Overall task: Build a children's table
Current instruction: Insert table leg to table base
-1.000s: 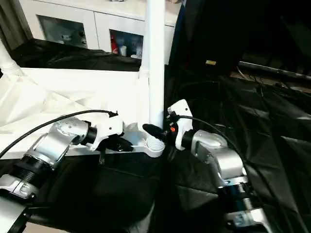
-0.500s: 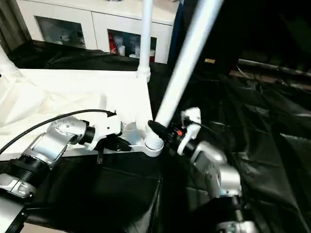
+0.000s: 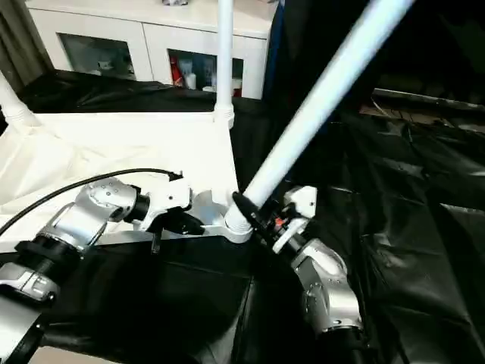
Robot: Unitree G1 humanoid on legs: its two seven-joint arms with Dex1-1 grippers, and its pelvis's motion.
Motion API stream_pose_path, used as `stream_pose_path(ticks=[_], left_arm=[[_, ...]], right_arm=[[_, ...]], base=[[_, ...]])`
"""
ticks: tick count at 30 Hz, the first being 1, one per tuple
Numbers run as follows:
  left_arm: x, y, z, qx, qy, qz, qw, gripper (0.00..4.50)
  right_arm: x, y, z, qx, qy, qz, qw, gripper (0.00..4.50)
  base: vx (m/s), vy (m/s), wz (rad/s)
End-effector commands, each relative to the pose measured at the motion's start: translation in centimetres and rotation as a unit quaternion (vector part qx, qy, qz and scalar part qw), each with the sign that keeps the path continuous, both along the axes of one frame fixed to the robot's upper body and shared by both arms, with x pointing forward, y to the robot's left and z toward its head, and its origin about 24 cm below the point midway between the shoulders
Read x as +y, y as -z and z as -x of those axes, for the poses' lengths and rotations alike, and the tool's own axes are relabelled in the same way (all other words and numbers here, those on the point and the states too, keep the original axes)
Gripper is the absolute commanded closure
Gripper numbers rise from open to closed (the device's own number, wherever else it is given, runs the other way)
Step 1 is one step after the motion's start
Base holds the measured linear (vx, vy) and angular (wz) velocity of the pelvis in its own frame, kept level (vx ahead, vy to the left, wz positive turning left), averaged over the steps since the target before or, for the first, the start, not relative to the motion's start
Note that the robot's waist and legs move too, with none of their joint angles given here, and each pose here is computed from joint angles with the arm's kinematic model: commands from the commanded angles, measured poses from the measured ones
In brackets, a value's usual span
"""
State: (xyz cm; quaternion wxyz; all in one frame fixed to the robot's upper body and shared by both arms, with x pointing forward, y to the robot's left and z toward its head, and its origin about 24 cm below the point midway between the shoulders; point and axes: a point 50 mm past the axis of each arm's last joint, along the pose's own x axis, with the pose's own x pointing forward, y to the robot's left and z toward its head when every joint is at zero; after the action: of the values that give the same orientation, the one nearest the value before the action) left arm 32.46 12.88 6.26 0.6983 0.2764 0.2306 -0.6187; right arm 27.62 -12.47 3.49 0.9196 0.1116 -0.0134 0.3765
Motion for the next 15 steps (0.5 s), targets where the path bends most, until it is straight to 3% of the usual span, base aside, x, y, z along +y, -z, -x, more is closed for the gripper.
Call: stream_pose_path(ticks=[1, 8, 15], left_arm=[[1.3, 0.7, -0.1, 0.005, -0.020, -0.039, 0.999, 4.50], [0.9, 1.0, 0.6, 0.011, -0.006, -0.023, 1.000, 4.50], [0.4, 1.1, 1.1, 0.012, 0.008, -0.012, 1.000, 4.50]], right_arm=[[-0.7, 1.5, 0.5, 0.028, -0.017, 0.056, 0.998, 2.63], [-0.7, 0.9, -0.6, 0.038, -0.070, 0.091, 0.993, 2.63], [-0.6, 0.9, -0.5, 0.057, -0.123, 0.107, 0.985, 2.63]], base=[[0.000, 0.000, 0.00], [0.000, 0.000, 0.00], [0.000, 0.000, 0.00]])
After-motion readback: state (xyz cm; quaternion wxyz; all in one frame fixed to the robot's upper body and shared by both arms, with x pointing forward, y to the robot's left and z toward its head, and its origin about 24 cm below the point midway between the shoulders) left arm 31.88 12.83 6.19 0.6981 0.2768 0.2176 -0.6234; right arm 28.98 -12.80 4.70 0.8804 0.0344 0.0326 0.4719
